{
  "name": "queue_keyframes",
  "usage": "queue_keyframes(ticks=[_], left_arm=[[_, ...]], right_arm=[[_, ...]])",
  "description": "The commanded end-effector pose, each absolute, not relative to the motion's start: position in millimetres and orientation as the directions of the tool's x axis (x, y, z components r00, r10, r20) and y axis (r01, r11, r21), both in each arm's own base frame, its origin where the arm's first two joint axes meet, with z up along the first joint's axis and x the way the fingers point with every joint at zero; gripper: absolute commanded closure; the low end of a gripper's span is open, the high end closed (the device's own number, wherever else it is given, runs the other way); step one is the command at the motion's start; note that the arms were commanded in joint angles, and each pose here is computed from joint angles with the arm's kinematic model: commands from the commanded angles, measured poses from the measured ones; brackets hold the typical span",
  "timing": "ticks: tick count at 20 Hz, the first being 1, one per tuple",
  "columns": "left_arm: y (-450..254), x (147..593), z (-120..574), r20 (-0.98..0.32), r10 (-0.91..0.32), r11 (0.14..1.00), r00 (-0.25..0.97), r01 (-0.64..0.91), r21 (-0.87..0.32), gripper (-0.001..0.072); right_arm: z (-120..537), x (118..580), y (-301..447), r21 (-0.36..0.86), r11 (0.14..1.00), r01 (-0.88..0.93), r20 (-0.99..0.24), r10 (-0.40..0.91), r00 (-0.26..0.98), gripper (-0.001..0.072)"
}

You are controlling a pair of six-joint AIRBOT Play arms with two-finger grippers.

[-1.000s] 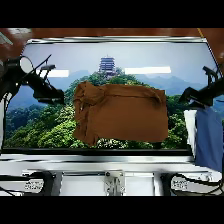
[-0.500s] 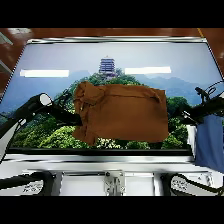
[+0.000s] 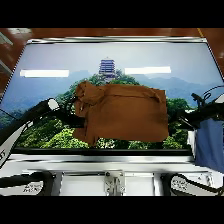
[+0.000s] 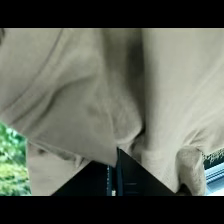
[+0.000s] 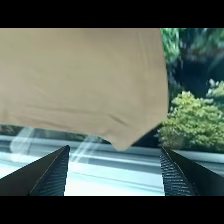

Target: Fold the shirts.

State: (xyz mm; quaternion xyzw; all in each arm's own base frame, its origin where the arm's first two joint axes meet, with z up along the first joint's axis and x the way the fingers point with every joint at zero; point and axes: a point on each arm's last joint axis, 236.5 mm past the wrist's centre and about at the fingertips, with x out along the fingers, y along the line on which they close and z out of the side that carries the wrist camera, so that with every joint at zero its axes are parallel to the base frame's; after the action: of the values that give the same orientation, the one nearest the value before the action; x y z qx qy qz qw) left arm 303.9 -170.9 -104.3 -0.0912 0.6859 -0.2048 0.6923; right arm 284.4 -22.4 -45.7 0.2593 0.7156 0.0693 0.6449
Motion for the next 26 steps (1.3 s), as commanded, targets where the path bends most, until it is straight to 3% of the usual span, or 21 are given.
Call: queue_keyframes(ticks=[1, 4, 11, 12, 13, 14, 15, 17, 20, 22, 24, 26], left_arm=[[-172, 307, -97, -0.91, -0.414, 0.892, 0.0, 0.199, -0.406, 0.067], [-166, 310, -87, -0.912, -0.41, 0.894, 0.026, 0.212, -0.396, 0.067], [-157, 316, -74, -0.908, -0.414, 0.897, 0.064, 0.2, -0.394, 0.067], [-155, 316, -73, -0.908, -0.414, 0.898, 0.065, 0.195, -0.395, 0.067], [-154, 316, -72, -0.908, -0.414, 0.898, 0.064, 0.191, -0.396, 0.0671], [-153, 316, -71, -0.907, -0.415, 0.898, 0.068, 0.188, -0.397, 0.067], [-151, 318, -67, -0.906, -0.416, 0.899, 0.08, 0.19, -0.395, 0.0671], [-146, 332, -42, -0.893, -0.425, 0.894, 0.149, 0.222, -0.388, 0.0672], [-126, 378, 68, -0.806, -0.435, 0.896, 0.401, 0.279, -0.344, 0.0672], [-102, 398, 191, -0.648, -0.415, 0.909, 0.638, 0.317, -0.27, 0.0672], [-76, 382, 336, -0.395, -0.361, 0.932, 0.845, 0.327, -0.154, 0.0672], [-57, 331, 460, -0.118, -0.293, 0.956, 0.949, 0.291, -0.037, 0.0671]], right_arm=[[-81, 256, -11, 0.426, 0.831, 0.357, -0.862, 0.492, -0.117, 0.0017], [-103, 243, -2, 0.432, 0.806, 0.404, -0.828, 0.532, -0.176, 0.0022], [-132, 246, 8, 0.388, 0.803, 0.452, -0.846, 0.504, -0.171, 0.0025], [-137, 247, 12, 0.38, 0.813, 0.442, -0.852, 0.493, -0.175, 0.0094], [-141, 251, 16, 0.372, 0.823, 0.43, -0.86, 0.48, -0.173, 0.0285], [-143, 256, 18, 0.365, 0.827, 0.428, -0.87, 0.466, -0.158, 0.0529], [-139, 262, 21, 0.374, 0.828, 0.418, -0.872, 0.467, -0.144, 0.0637], [-114, 282, 28, 0.442, 0.84, 0.313, -0.868, 0.489, -0.087, 0.0638], [-19, 340, 23, 0.488, 0.87, 0.065, -0.865, 0.474, 0.164, 0.0639], [114, 385, 23, 0.424, 0.896, -0.134, -0.761, 0.433, 0.484, 0.0639], [276, 388, 20, 0.242, 0.94, -0.24, -0.509, 0.334, 0.793, 0.0638], [416, 344, 15, 0.039, 0.978, -0.203, -0.182, 0.207, 0.961, 0.0639]])
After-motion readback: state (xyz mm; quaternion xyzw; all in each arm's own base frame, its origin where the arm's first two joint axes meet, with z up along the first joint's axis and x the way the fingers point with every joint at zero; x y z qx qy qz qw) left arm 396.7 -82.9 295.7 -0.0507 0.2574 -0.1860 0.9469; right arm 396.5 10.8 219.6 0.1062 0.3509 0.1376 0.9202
